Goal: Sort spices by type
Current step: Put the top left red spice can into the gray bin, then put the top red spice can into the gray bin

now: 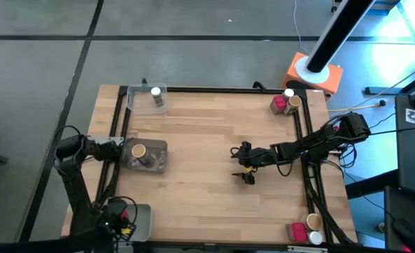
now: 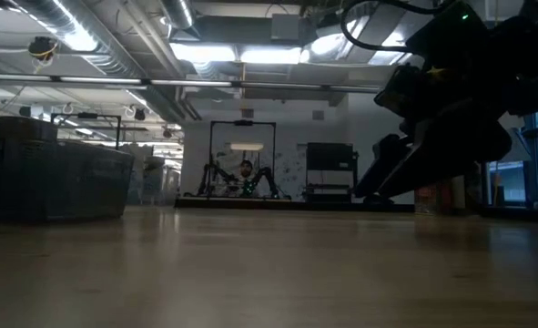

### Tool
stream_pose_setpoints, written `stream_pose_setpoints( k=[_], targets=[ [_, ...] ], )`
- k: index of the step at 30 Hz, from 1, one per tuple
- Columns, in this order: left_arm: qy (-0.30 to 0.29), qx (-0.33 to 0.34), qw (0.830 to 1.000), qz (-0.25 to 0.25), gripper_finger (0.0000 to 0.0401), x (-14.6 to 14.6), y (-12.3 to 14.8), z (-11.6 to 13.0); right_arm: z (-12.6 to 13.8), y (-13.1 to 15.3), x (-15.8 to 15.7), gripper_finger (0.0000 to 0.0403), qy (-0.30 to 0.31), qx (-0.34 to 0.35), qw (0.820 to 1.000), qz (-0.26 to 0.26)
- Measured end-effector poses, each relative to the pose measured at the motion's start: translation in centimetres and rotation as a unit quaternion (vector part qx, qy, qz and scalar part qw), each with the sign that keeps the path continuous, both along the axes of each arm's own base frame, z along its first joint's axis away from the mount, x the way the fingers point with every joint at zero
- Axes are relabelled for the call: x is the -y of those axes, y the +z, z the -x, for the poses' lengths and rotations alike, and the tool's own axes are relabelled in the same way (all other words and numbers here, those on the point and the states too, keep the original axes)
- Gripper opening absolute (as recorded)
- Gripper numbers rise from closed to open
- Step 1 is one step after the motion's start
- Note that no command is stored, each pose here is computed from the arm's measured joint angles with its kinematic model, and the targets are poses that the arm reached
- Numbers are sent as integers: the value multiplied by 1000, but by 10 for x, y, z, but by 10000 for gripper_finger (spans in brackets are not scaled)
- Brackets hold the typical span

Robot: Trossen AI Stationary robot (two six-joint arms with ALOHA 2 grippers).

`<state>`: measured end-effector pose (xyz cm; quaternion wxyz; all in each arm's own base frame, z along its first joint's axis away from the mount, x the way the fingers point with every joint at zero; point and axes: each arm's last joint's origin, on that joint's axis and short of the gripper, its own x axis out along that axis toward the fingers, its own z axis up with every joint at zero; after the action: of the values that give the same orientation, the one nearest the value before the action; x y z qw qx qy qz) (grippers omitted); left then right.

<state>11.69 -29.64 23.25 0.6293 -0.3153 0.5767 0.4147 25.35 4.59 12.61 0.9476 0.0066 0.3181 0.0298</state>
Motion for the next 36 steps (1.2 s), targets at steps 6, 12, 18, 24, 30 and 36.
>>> stream_pose_setpoints(
  k=[6,12,18,24,30,36],
  targets=[
    [-25,-7,999,-25,207,-5,-15,11,0,0,1,379,-8,2,1000,6],
    [-43,-14,999,-29,218,-7,-21,12,0,0,1,379,-9,2,1000,4],
    [-44,-12,998,-32,235,-7,-22,12,0,0,1,379,-10,3,1000,5],
    [-53,-8,998,-24,261,-7,-20,12,0,0,1,379,-10,2,1000,5],
    [-43,15,999,26,264,-15,10,10,0,0,1,379,-9,2,1000,7],
    [-40,142,988,35,263,-33,42,-1,0,0,1,379,-8,2,1000,7]
  ],
)
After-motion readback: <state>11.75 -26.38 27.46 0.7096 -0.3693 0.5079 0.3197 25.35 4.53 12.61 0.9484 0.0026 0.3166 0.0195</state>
